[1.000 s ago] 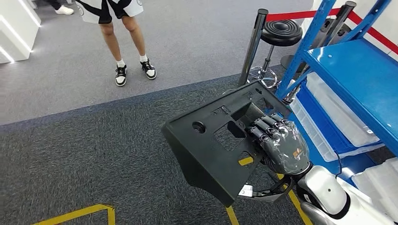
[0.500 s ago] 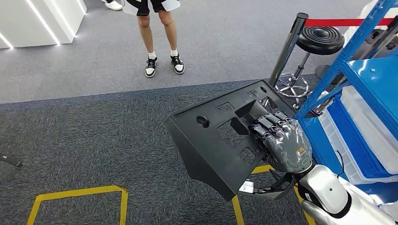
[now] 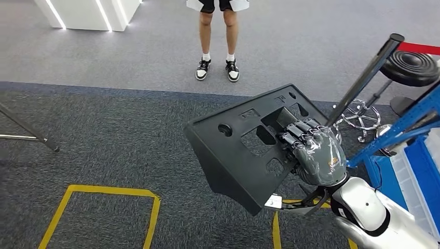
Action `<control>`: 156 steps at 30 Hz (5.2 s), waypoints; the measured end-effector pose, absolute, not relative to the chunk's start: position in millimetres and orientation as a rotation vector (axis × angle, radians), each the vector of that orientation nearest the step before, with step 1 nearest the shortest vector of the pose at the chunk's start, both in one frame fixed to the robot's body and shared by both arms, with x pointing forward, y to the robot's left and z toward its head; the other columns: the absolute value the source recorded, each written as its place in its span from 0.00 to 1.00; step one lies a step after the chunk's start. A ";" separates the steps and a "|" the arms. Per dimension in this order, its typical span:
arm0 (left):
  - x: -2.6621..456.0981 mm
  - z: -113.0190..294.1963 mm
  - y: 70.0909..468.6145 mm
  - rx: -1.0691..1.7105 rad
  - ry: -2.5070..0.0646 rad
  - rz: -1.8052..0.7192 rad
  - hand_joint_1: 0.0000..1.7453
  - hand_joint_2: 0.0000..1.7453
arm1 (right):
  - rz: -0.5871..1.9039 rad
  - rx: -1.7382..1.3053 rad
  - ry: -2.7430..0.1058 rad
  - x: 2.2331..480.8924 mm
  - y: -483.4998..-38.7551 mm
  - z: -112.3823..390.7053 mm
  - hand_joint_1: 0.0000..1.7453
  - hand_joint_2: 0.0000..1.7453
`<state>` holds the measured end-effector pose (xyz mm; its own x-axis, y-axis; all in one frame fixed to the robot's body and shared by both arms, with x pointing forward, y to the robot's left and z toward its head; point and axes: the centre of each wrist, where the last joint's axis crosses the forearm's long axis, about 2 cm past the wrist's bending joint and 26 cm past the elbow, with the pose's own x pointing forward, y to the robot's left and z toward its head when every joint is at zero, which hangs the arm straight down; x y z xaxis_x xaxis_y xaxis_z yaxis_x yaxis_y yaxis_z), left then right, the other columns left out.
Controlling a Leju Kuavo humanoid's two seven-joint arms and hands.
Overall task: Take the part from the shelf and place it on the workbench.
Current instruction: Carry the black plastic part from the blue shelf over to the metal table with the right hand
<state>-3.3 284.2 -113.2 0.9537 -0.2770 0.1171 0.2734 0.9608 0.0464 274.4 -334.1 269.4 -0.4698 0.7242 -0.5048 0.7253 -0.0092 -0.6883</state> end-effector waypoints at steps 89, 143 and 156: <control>-7.0 -113.3 288.1 0.049 -0.108 -0.280 0.00 1.00 | -1.574 1.752 2.064 312.2 -360.2 349.4 1.00 1.00; -4.5 -113.2 301.8 0.068 -0.097 -0.281 0.00 1.00 | -1.749 1.784 2.125 327.8 -369.3 399.7 1.00 1.00; -3.9 -113.1 305.9 0.075 -0.102 -0.285 0.00 1.00 | -1.764 1.828 2.079 332.4 -371.1 404.5 1.00 1.00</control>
